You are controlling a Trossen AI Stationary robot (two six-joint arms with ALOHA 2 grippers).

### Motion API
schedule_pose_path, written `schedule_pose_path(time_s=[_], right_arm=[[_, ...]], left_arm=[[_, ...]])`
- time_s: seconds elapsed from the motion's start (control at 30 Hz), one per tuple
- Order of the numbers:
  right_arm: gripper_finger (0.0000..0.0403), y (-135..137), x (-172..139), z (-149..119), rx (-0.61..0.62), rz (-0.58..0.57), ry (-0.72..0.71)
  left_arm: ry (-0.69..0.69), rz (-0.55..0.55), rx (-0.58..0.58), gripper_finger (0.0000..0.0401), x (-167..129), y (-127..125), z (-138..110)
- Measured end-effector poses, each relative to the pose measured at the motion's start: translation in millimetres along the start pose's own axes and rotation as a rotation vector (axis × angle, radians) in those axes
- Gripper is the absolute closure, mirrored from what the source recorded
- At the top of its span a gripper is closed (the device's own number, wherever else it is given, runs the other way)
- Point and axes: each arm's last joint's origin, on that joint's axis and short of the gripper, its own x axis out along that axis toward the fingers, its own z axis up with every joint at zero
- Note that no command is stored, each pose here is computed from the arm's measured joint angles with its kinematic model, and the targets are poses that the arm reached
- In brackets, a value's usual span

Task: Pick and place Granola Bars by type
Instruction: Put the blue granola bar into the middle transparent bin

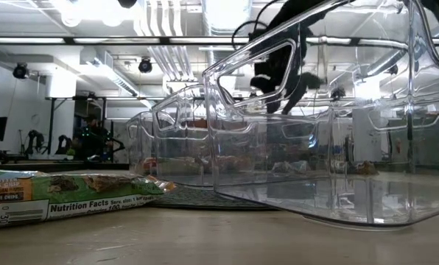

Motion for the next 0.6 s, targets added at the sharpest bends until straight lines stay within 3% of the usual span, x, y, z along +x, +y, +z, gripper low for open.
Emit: schedule_pose_path(time_s=[0.33, 0.6], right_arm=[[0.0177, -9.8, 53.2, 3.2, -0.034, 0.080, 0.065], [0.0177, -12.0, 75.9, 1.4, -0.064, 0.115, 0.102]], left_arm=[[0.000, 0.000, 0.007, 0.0401, 0.0, 0.0, 0.0], [0.000, 0.000, 0.009, 0.0401, 0.0, 0.0, 0.0]])
